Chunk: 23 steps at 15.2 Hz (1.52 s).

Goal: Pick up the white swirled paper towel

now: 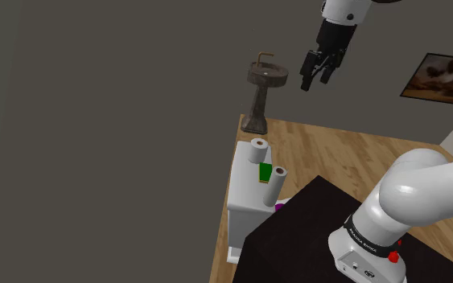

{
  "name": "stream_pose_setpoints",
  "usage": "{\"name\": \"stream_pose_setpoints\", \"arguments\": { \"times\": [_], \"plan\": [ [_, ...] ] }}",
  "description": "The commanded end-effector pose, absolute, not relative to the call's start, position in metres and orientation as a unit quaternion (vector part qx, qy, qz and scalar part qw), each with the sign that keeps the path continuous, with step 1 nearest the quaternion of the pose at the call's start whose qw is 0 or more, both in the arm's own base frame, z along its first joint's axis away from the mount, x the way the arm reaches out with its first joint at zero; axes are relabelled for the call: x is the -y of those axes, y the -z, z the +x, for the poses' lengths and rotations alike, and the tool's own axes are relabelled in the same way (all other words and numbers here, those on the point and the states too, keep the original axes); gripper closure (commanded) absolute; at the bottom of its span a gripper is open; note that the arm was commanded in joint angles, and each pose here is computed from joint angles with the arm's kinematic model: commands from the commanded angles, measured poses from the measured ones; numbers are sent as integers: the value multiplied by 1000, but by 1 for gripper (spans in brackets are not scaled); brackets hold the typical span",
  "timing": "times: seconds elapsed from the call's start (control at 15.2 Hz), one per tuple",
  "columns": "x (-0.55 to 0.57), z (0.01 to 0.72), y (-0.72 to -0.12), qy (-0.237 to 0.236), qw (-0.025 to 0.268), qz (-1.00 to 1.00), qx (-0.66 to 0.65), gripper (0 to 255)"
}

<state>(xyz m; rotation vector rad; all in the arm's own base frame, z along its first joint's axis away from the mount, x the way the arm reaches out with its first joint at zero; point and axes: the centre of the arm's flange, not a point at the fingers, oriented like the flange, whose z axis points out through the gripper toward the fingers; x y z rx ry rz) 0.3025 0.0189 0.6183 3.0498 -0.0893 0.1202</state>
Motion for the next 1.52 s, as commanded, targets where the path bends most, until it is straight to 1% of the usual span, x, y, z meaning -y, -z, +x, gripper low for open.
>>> {"name": "stream_pose_setpoints", "arguments": {
  "times": [0.0, 1.45],
  "plan": [
    [-19, 302, -618, -39, 44, 998, 29, 0],
    [17, 337, -332, -33, 30, 993, -114, 0]
  ]
}}
